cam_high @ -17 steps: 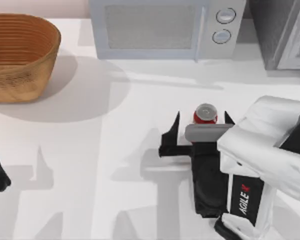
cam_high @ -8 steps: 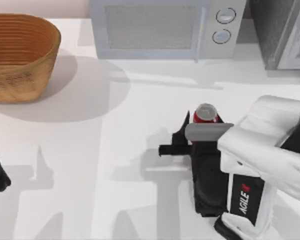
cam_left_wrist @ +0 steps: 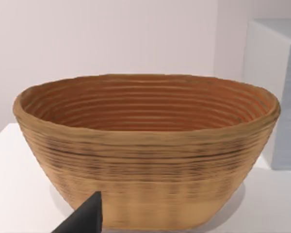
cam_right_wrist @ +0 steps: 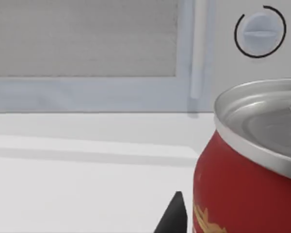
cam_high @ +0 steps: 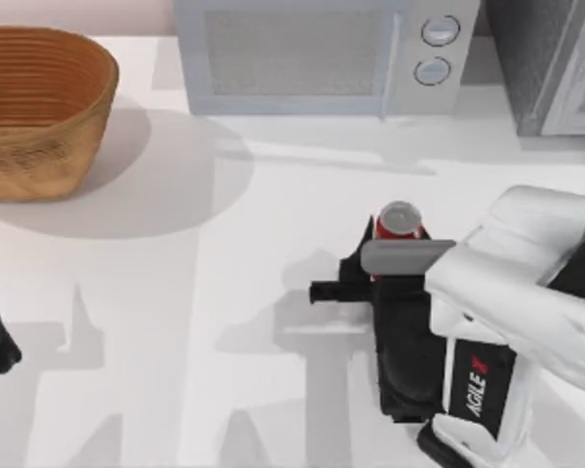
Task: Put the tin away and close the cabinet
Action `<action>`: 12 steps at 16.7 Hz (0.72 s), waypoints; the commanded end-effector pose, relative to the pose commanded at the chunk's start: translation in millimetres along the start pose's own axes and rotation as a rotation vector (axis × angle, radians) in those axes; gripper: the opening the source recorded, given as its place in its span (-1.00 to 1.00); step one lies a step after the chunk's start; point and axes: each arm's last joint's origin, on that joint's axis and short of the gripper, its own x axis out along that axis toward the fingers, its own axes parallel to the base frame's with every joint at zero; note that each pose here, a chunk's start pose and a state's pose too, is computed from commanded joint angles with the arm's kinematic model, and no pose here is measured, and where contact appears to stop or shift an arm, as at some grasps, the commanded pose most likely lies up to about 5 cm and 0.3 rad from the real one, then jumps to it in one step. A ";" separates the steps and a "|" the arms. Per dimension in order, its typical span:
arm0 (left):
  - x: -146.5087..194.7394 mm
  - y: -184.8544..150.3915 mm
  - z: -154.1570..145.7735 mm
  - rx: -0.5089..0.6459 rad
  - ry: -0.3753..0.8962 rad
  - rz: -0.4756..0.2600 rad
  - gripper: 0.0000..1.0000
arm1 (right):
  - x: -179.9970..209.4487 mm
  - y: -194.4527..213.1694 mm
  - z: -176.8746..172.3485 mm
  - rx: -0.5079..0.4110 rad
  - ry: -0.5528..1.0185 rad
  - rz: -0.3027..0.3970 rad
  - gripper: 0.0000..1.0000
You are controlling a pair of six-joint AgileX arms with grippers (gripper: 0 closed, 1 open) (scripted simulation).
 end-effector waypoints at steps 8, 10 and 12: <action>0.0 0.0 0.0 0.000 0.000 0.000 1.00 | 0.4 0.9 2.4 0.003 -0.001 0.001 -1.00; 0.0 0.0 0.0 0.000 0.000 0.000 1.00 | 3.2 2.5 13.3 0.007 -0.003 0.002 -1.00; 0.0 0.0 0.0 0.000 0.000 0.000 1.00 | 5.5 5.1 28.6 0.010 -0.006 0.004 -1.00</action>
